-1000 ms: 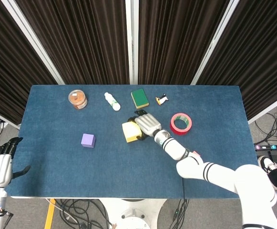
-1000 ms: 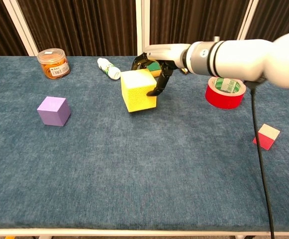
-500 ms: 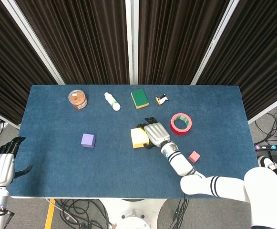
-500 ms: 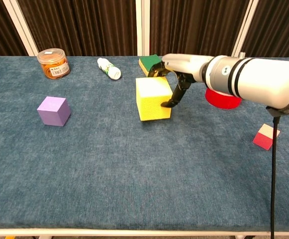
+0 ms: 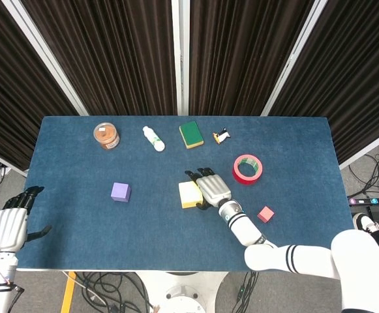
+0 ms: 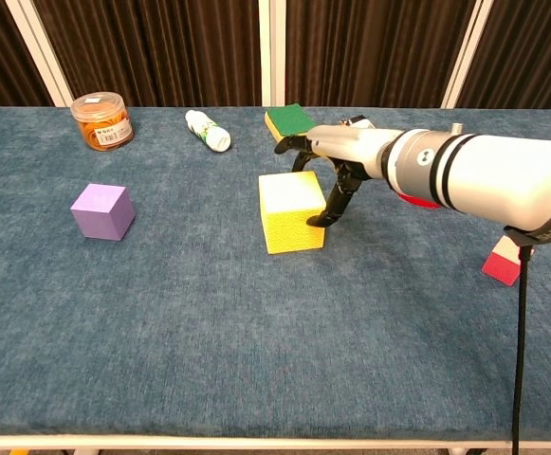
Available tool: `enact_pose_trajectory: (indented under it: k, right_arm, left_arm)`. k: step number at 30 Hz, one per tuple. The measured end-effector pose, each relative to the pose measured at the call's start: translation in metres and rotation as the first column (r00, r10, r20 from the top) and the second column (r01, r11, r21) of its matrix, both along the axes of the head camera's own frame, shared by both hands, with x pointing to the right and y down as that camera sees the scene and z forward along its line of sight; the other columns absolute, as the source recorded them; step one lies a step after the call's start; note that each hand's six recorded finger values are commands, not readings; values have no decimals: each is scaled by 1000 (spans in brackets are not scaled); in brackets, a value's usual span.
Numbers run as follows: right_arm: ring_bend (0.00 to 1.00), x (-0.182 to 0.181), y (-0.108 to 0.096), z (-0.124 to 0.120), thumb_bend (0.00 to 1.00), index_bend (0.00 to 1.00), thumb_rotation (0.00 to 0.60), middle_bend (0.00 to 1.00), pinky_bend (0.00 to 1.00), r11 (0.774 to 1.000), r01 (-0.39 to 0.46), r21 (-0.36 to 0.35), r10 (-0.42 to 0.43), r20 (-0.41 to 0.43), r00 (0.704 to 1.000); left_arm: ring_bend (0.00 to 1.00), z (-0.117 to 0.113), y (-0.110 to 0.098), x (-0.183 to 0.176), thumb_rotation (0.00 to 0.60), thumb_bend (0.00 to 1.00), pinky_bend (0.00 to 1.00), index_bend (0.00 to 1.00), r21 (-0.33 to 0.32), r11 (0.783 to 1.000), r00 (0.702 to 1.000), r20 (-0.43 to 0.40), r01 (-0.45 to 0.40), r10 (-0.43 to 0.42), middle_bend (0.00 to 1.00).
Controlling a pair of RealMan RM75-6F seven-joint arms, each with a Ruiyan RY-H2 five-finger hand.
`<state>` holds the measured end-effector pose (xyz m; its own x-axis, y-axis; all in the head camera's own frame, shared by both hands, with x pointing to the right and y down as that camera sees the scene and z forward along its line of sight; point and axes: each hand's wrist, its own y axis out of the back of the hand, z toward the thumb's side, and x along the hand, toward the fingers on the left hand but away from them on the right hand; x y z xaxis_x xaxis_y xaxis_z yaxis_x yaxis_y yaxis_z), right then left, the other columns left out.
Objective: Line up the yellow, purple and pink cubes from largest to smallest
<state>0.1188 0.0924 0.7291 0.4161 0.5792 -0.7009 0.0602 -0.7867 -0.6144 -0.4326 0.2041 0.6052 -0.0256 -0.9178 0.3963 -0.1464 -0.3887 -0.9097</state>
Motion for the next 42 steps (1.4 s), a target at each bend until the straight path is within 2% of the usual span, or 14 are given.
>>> enact_pose_trajectory:
  k: [5, 11, 17, 21, 27, 33, 42]
  right_arm:
    - [0, 10, -2, -9, 160, 0, 600, 155, 0, 1000, -17, 3, 17, 12, 1000]
    - [0, 47, -26, -41, 161, 0, 600, 151, 0, 991, -84, 103, 81, 36, 996]
    - [0, 99, -50, -81, 160, 0, 600, 151, 0, 960, -170, 221, 161, 59, 985]
    - [0, 132, -57, -96, 160, 0, 600, 151, 0, 943, -211, 256, 204, 56, 977]
    - [0, 155, -54, -97, 161, 0, 600, 151, 0, 937, -249, 245, 242, 59, 968]
    - [0, 173, -50, -92, 160, 0, 600, 151, 0, 932, -278, 230, 273, 57, 960]
    - [0, 186, -48, -91, 160, 0, 600, 151, 0, 929, -293, 225, 289, 54, 956]
  left_arm:
    - [242, 2, -9, 8, 600, 126, 267, 215, 3, 1000, 999, -28, -25, 25, 264]
    - [243, 11, -31, 27, 600, 118, 267, 216, -18, 997, 991, -114, -78, 75, 264]
    - [243, 36, -60, 55, 600, 117, 268, 252, -102, 982, 971, -197, -161, 139, 264]
    - [243, 63, -76, 78, 600, 117, 269, 228, -187, 956, 959, -214, -224, 183, 259]
    - [243, 103, -93, 112, 600, 117, 271, 216, -293, 916, 950, -230, -273, 210, 238]
    - [243, 131, -101, 140, 600, 117, 271, 219, -350, 886, 945, -226, -304, 235, 235]
    - [244, 152, -104, 150, 600, 169, 295, 312, -393, 865, 949, -176, -311, 261, 295]
